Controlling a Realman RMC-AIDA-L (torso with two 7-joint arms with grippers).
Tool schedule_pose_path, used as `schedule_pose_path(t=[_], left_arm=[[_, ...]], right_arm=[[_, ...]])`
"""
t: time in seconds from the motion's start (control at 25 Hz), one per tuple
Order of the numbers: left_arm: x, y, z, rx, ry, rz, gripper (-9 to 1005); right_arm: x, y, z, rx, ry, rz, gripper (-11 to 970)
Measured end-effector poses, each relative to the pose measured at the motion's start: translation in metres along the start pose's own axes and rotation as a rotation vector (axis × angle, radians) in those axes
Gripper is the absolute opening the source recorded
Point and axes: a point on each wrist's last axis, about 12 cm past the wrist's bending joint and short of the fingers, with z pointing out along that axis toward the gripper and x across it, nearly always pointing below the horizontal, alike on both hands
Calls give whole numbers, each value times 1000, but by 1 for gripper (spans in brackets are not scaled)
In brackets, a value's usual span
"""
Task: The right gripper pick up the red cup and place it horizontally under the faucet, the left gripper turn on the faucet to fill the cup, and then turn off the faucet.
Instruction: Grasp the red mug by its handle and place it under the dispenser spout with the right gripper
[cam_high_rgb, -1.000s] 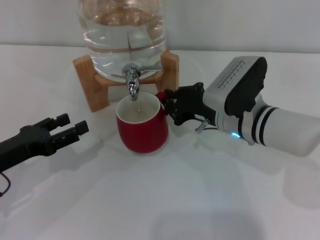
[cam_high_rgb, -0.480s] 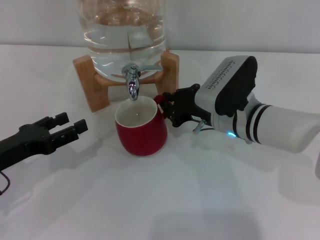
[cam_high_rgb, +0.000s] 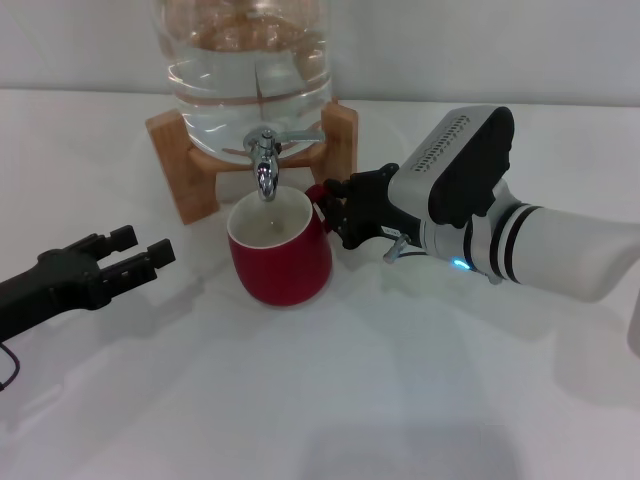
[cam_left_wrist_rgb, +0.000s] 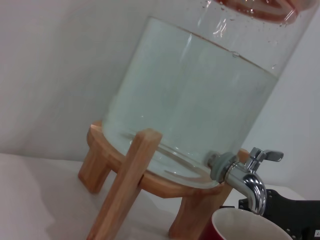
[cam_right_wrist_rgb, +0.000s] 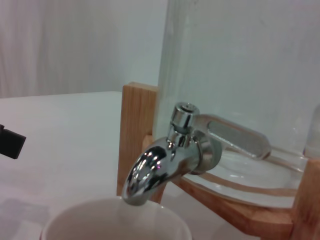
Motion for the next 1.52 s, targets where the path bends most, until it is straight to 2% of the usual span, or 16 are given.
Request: schedule_pose_path(t=[1.52], left_arm=[[-1, 0, 0, 2, -2, -2, 815]], right_arm=[[1, 4, 3, -13, 29, -61, 108]])
